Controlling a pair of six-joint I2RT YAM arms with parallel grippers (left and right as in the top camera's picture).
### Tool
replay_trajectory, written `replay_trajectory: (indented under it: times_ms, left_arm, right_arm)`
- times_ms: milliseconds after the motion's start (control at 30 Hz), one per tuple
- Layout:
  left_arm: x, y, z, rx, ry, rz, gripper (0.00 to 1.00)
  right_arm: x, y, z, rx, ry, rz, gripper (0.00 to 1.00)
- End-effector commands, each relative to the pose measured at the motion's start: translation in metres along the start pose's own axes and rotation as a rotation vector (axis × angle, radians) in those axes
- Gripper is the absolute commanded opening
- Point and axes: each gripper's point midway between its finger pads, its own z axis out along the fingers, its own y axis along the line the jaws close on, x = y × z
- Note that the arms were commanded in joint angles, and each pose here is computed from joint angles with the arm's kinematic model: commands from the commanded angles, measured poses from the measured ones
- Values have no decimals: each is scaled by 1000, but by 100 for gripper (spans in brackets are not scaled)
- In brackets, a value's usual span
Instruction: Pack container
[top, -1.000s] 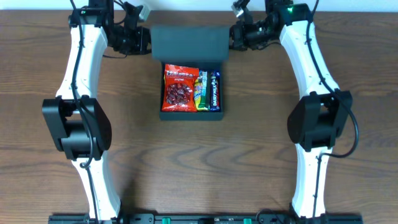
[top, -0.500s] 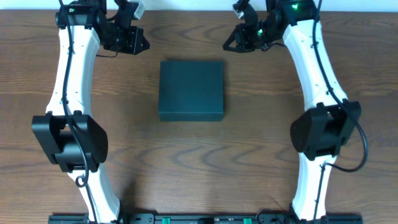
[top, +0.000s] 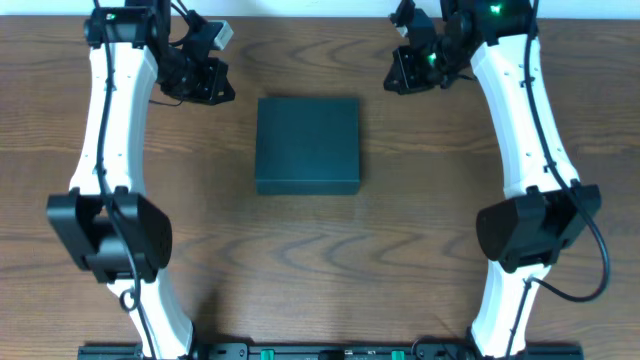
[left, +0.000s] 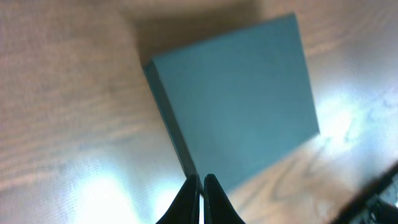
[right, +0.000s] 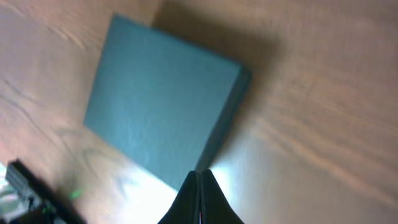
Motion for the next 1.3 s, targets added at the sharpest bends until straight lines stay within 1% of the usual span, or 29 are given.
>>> replay_trajectory:
  times_ms: [0, 67, 200, 367, 433, 533, 667, 767, 900, 933, 967, 1000, 1033, 1133, 1267]
  left_arm:
    - [5, -25, -35, -1, -43, 56, 6]
    - [12, -35, -44, 4, -48, 60, 6]
    - [25, -56, -55, 57, -105, 87, 6]
    - [66, -66, -52, 46, -145, 94, 6]
    - [85, -65, -55, -4, -174, 84, 6]
    - [115, -72, -63, -47, -196, 85, 6]
    - [156, -88, -77, -72, -216, 82, 6]
    - [183, -98, -81, -74, -222, 85, 6]
    - [202, -105, -84, -85, -267, 107, 6]
    - [203, -106, -85, -87, -276, 104, 6]
    - [205, -107, -87, -89, -287, 91, 8]
    - [205, -107, -88, -91, -294, 69, 31]
    - [206, -108, -89, -89, -297, 53, 95]
    - [211, -108, -88, -77, -285, -17, 95]
    - [215, -107, -87, -84, -269, -33, 95]
  right_arm:
    - [10, 19, -31, 19, -19, -49, 2]
    - [24, 26, -38, 34, 16, -48, 2]
    - [51, 47, -55, 89, 68, -79, 2]
    - [74, 78, -79, 236, 21, -172, 1]
    - [91, 89, -90, 251, 0, -215, 2]
    - [125, 94, -100, 240, -27, -228, 2]
    - [189, 83, -98, 217, -74, -177, 2]
    - [237, 83, -91, 130, -150, -170, 2]
    - [280, 79, -94, 61, -308, -92, 2]
    - [286, 79, -96, 51, -334, -79, 19]
    - [293, 79, -100, 40, -370, -66, 52]
    - [298, 79, -105, 30, -400, -66, 75]
    - [301, 80, -110, 22, -432, -76, 99]
    - [310, 84, -123, 1, -512, -101, 99]
    - [318, 85, -130, -10, -556, -116, 99]
